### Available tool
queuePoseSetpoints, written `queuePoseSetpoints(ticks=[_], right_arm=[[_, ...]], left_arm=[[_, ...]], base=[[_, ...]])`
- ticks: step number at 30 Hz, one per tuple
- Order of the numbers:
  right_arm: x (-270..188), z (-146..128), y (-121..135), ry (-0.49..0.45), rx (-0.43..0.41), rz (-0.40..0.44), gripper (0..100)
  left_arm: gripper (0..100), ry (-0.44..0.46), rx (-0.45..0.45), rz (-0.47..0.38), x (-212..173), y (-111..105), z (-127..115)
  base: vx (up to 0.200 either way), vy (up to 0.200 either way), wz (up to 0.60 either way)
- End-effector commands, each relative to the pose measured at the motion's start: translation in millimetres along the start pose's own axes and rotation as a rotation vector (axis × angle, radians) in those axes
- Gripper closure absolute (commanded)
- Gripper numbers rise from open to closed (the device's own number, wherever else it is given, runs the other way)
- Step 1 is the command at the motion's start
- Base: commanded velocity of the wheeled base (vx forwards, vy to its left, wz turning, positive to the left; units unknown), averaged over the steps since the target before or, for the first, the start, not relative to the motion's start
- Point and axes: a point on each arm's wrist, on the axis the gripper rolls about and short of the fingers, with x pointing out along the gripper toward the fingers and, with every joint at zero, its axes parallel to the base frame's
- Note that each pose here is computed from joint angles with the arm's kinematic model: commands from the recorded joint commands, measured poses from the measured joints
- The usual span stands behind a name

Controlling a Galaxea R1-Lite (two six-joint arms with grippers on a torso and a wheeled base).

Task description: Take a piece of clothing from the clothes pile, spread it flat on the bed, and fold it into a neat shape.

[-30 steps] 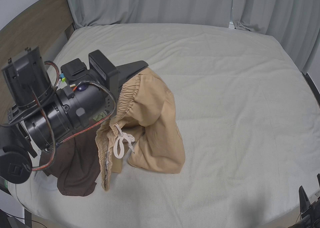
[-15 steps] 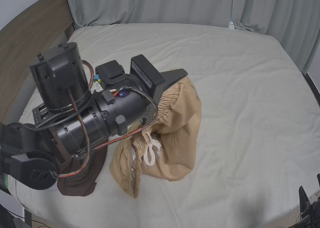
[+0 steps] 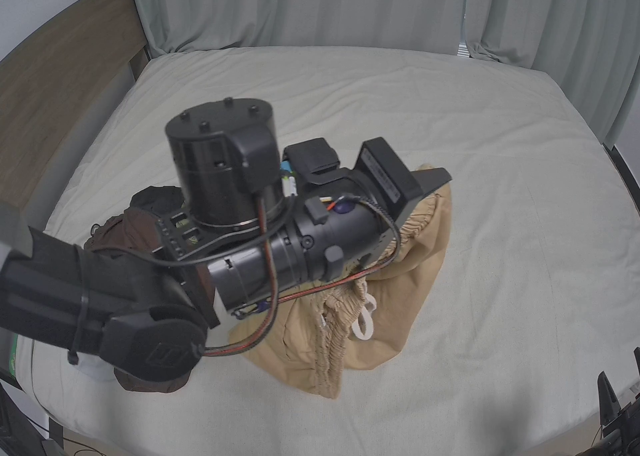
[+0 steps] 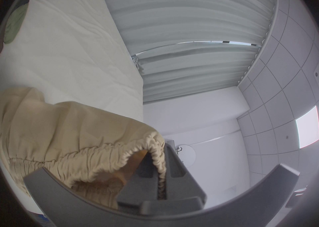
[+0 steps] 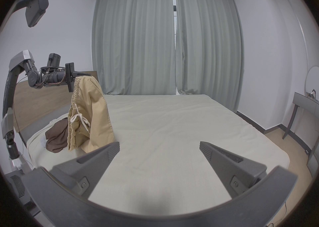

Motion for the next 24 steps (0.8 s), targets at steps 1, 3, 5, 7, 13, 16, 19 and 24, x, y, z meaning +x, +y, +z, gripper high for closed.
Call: queuePoseSetpoints(ticks=[1,3,5,7,13,16,19,24], right_arm=[[0.1,-5.2,0.0,0.001,0.000,0.002,0],[0.1,-5.2,0.0,0.001,0.000,0.002,0],[0.1,-5.2,0.0,0.001,0.000,0.002,0],[0.1,-5.2,0.0,0.001,0.000,0.002,0],[0.1,-5.2,0.0,0.001,0.000,0.002,0],[0.1,-5.2,0.0,0.001,0.000,0.002,0],[0.1,-5.4,0.0,0.002,0.000,0.002,0],[0.1,-5.4,0.0,0.002,0.000,0.002,0]], left_arm=[[100,0.036,-0.003,-0.030,22.9,-0.9,-10.2],[100,0.037,0.000,-0.056,27.4,-7.6,-10.8],[100,0.034,0.000,-0.089,30.1,-17.4,-10.7],[100,0.030,-0.020,-0.120,31.5,-27.2,-9.5],[100,0.035,-0.061,-0.206,25.3,-63.8,-8.8],[100,0.031,-0.085,-0.242,22.2,-77.3,-6.7],[100,0.009,-0.141,-0.313,10.2,-102.2,3.8],[100,-0.034,-0.201,-0.372,-19.8,-125.3,24.8]], base=[[0.000,0.000,0.00],[0.000,0.000,0.00],[0.000,0.000,0.00],[0.000,0.000,0.00],[0.000,0.000,0.00],[0.000,0.000,0.00],[0.000,0.000,0.00],[0.000,0.000,0.00]])
